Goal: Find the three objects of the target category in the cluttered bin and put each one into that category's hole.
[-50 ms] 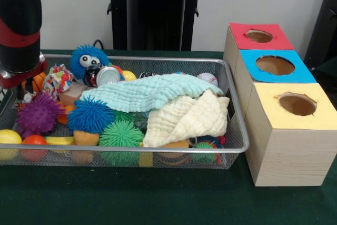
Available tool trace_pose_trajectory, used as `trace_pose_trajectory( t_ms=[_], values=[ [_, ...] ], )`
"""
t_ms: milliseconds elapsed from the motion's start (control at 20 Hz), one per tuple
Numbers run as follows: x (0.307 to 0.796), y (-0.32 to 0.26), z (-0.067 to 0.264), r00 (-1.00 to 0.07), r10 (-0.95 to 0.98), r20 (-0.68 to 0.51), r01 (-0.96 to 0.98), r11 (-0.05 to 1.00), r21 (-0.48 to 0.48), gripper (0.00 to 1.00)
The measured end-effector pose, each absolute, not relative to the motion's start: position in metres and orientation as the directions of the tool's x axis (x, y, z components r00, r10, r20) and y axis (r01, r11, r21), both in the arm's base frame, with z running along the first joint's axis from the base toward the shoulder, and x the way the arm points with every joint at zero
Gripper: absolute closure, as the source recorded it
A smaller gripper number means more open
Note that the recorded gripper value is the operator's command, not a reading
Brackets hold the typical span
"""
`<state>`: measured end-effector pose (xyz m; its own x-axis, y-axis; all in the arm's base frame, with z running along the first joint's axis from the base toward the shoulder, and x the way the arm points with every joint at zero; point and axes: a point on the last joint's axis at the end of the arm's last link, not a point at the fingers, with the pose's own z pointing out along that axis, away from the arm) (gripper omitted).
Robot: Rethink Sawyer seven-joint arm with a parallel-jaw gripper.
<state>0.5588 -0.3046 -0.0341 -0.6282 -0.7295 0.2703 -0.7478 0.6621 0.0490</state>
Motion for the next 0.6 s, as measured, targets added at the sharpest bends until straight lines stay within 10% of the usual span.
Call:
trace_pose_trajectory(
  t_ms=[600],
  values=[
    [0.556,-0.276,-0.011,-0.612,-0.766,0.198,-0.781,0.624,0.002,1.0]
  ],
)
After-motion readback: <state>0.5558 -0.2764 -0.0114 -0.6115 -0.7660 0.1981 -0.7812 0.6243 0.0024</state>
